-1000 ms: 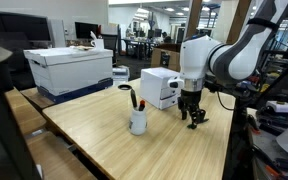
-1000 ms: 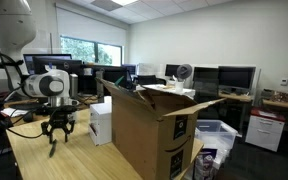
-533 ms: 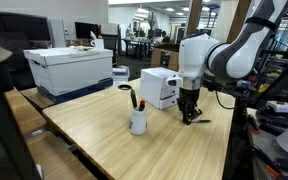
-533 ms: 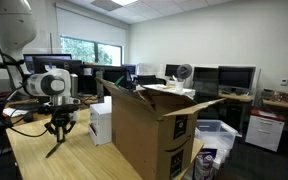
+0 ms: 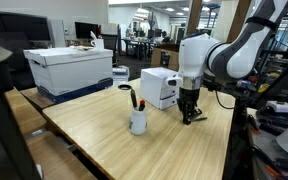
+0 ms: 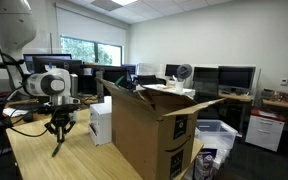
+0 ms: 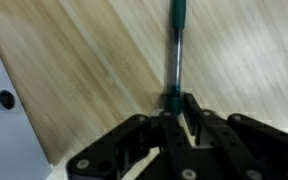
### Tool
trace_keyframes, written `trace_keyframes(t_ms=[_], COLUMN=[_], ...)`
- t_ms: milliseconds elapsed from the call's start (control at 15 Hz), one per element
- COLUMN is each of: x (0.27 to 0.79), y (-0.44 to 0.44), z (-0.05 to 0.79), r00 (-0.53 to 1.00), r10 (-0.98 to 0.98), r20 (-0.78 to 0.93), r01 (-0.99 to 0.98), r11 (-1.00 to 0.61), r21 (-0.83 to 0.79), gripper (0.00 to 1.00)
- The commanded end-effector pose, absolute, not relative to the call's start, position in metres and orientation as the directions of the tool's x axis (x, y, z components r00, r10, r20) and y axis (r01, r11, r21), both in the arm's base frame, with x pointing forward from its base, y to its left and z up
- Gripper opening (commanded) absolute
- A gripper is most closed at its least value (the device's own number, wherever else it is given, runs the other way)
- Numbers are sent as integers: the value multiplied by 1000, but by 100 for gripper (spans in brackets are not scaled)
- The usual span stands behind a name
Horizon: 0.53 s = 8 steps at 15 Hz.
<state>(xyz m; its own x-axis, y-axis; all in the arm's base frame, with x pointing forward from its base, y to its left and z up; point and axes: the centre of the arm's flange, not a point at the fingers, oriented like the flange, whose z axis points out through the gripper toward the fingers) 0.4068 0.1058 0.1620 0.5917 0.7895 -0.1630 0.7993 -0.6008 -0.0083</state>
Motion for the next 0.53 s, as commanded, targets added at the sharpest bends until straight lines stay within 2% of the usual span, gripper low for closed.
trace_keyframes(t_ms=[0, 467], x=[398, 405], y=[113, 139], z=[181, 212], r00=[596, 586], r10=[791, 796], r20=[-139, -151], r01=[798, 806], r11=[-602, -591], r21=[-5, 12], gripper=[6, 6])
